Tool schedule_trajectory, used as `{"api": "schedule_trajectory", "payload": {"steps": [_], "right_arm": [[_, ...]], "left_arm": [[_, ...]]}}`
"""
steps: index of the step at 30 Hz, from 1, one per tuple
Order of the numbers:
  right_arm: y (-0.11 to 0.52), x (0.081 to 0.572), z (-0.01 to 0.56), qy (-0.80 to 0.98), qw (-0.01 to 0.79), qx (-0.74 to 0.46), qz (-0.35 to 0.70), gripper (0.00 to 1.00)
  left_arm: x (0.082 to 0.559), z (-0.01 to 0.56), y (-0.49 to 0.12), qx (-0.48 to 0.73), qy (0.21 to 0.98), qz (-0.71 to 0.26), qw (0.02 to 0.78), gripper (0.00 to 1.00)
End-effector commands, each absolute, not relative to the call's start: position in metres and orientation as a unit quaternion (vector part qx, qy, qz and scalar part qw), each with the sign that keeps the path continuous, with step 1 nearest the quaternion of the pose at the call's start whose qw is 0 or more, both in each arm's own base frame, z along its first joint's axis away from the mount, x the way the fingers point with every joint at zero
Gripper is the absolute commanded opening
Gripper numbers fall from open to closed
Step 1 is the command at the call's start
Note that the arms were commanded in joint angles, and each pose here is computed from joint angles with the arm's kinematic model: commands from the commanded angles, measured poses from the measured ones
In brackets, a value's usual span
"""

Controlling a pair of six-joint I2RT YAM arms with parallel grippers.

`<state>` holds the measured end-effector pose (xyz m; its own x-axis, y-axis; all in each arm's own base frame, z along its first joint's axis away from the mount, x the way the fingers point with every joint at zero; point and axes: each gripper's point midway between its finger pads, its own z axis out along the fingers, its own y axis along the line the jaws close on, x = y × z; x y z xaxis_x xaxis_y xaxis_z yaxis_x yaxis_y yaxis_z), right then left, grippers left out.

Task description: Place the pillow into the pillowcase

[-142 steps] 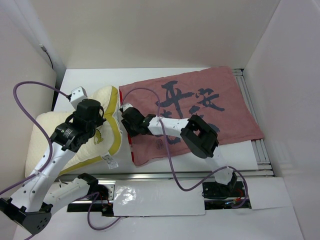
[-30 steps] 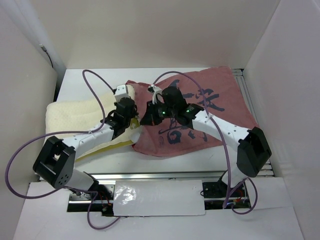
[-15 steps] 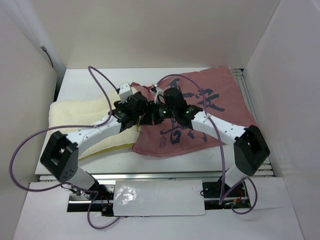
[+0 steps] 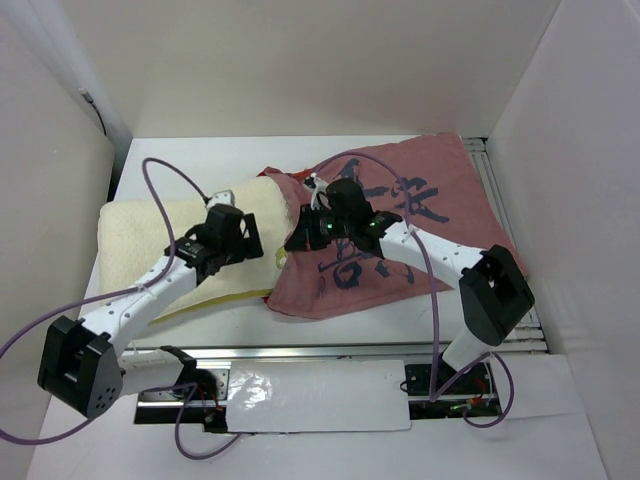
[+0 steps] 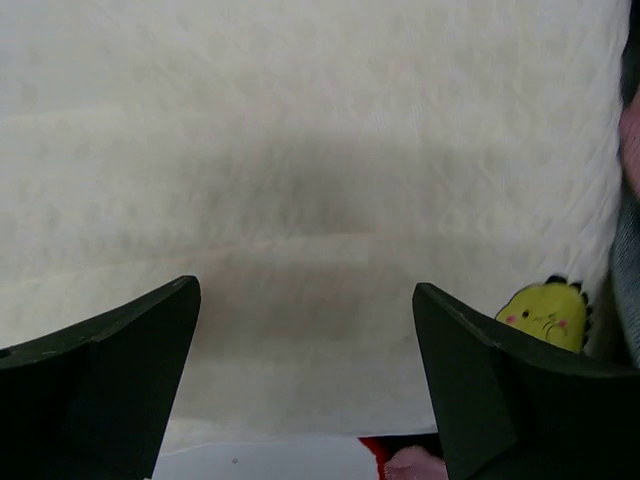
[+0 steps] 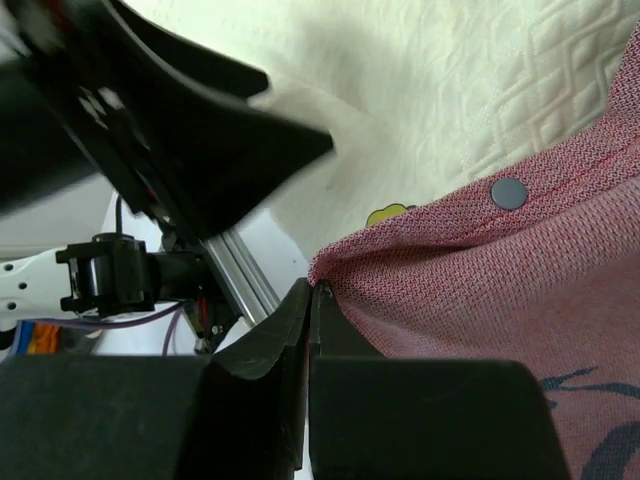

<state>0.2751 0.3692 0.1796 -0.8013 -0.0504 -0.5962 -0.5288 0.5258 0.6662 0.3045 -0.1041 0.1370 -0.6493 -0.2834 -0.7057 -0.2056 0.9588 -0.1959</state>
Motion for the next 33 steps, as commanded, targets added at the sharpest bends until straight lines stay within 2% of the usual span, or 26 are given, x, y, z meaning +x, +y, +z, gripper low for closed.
{"api": "schedule_trajectory", "payload": {"steps": [1,4,8,10,11,12,14,18,22,29,33], "right_arm": [[0.369,0.284,0.177,0.835,0.275,-0.177,0.442,0.00],[0.372,0.284,0.175,0.838,0.276,-0.177,0.436,0.00],[0.375,0.287,0.177,0.839,0.282,-0.176,0.431,0.00],[0.378,0.285,0.180,0.838,0.285,-0.182,0.428,0.00],[0.380,0.288,0.181,0.837,0.287,-0.182,0.429,0.00],[0.380,0.288,0.183,0.837,0.288,-0.186,0.427,0.00],[0.386,0.289,0.188,0.835,0.291,-0.188,0.427,0.00],[0.396,0.291,0.203,0.826,0.307,-0.197,0.429,0.00],[0.404,0.295,0.215,0.819,0.319,-0.191,0.438,0.00],[0.429,0.287,0.226,0.805,0.317,-0.197,0.461,0.00],[0.447,0.278,0.220,0.806,0.287,-0.190,0.481,0.00]], "left_arm": [[0.312,0.137,-0.147,-0.030,0.904,-0.143,0.402,1.00],[0.315,0.129,-0.166,0.005,0.896,-0.183,0.404,1.00],[0.315,0.106,-0.167,0.014,0.909,-0.174,0.379,0.98],[0.318,0.094,-0.169,0.014,0.915,-0.168,0.366,0.47],[0.315,0.089,-0.165,0.012,0.924,-0.156,0.350,0.06],[0.323,0.103,-0.166,0.009,0.919,-0.154,0.362,0.00],[0.331,0.122,-0.162,0.006,0.910,-0.144,0.388,0.00],[0.334,0.190,-0.175,0.013,0.861,-0.210,0.463,0.00],[0.327,0.216,-0.181,-0.026,0.851,-0.232,0.471,0.00],[0.316,0.179,-0.191,-0.126,0.875,-0.188,0.428,0.00],[0.315,0.154,-0.192,-0.184,0.882,-0.145,0.409,0.00]]}}
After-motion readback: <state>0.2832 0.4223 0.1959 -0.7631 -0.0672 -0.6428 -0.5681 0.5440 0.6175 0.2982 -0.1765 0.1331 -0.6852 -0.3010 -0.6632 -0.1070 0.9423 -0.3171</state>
